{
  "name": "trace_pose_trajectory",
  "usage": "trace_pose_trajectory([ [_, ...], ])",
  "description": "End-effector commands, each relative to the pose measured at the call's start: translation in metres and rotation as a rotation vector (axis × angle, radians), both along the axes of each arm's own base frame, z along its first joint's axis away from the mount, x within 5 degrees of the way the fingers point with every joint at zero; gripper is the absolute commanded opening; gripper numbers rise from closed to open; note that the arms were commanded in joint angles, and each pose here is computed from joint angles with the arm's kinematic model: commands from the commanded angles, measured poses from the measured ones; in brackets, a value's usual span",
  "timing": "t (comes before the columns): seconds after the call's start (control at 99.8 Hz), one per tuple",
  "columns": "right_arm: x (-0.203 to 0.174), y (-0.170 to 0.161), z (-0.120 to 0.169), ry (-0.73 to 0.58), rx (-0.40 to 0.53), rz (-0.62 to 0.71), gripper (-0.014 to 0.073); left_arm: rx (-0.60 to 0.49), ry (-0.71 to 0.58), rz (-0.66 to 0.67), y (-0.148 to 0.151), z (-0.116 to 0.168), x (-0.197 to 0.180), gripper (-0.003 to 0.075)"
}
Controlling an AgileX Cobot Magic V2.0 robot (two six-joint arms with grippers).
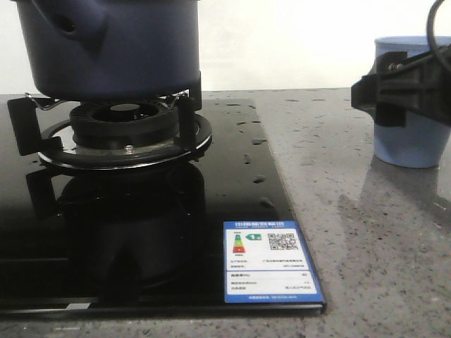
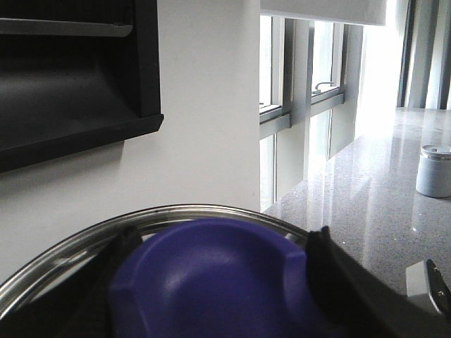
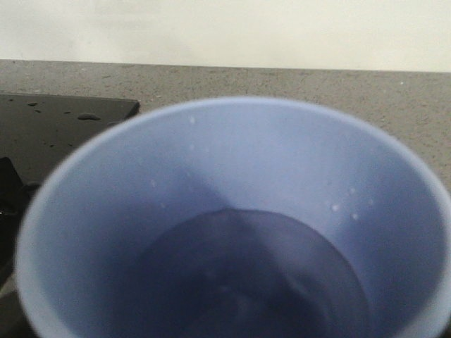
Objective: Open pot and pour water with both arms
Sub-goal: 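Lift the cup with the right gripper and carry it over the saucepan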
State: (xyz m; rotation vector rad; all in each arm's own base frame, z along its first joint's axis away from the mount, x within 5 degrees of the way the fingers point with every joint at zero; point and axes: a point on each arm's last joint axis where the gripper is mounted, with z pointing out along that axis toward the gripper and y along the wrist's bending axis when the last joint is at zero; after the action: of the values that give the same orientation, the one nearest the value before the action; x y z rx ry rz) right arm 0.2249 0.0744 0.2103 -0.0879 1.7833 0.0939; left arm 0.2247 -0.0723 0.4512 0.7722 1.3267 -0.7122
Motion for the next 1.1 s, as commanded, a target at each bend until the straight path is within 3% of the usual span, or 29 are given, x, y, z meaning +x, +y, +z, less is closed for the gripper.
trace_pose_trajectory([
  [0.0, 0.007, 0.004, 0.016, -0.121, 0.027, 0.005, 0.0479, -0.096, -0.061, -0.027, 0.0, 0.024, -0.013, 0.0269],
  [0.1, 0.008, 0.004, 0.015, -0.134, 0.024, 0.0, 0.0392, -0.095, -0.062, -0.037, -0.001, 0.024, -0.014, 0.0269],
  [0.251, 0.009, 0.003, 0.019, -0.18, 0.027, -0.014, 0.0328, -0.094, -0.062, -0.042, -0.001, 0.024, -0.014, 0.0269],
  [0.461, 0.008, 0.001, 0.021, -0.209, 0.031, -0.027, 0.0318, -0.094, -0.062, -0.042, -0.001, 0.024, -0.014, 0.0269],
  [0.581, 0.007, 0.006, 0.027, -0.276, -0.008, 0.033, 0.0318, -0.095, -0.062, -0.04, -0.001, 0.024, -0.014, 0.0269],
  [0.752, -0.001, 0.015, 0.049, -0.417, -0.064, 0.163, 0.0318, -0.097, -0.065, -0.024, 0.0, 0.025, -0.015, 0.0267],
  [0.952, -0.006, 0.016, 0.087, -0.472, -0.051, 0.19, 0.0318, -0.098, -0.068, -0.012, 0.001, 0.026, -0.015, 0.0266],
  [1.093, -0.004, 0.029, 0.125, -0.48, -0.16, 0.311, 0.0318, -0.133, -0.034, 0.036, 0.004, 0.028, -0.014, 0.0265],
])
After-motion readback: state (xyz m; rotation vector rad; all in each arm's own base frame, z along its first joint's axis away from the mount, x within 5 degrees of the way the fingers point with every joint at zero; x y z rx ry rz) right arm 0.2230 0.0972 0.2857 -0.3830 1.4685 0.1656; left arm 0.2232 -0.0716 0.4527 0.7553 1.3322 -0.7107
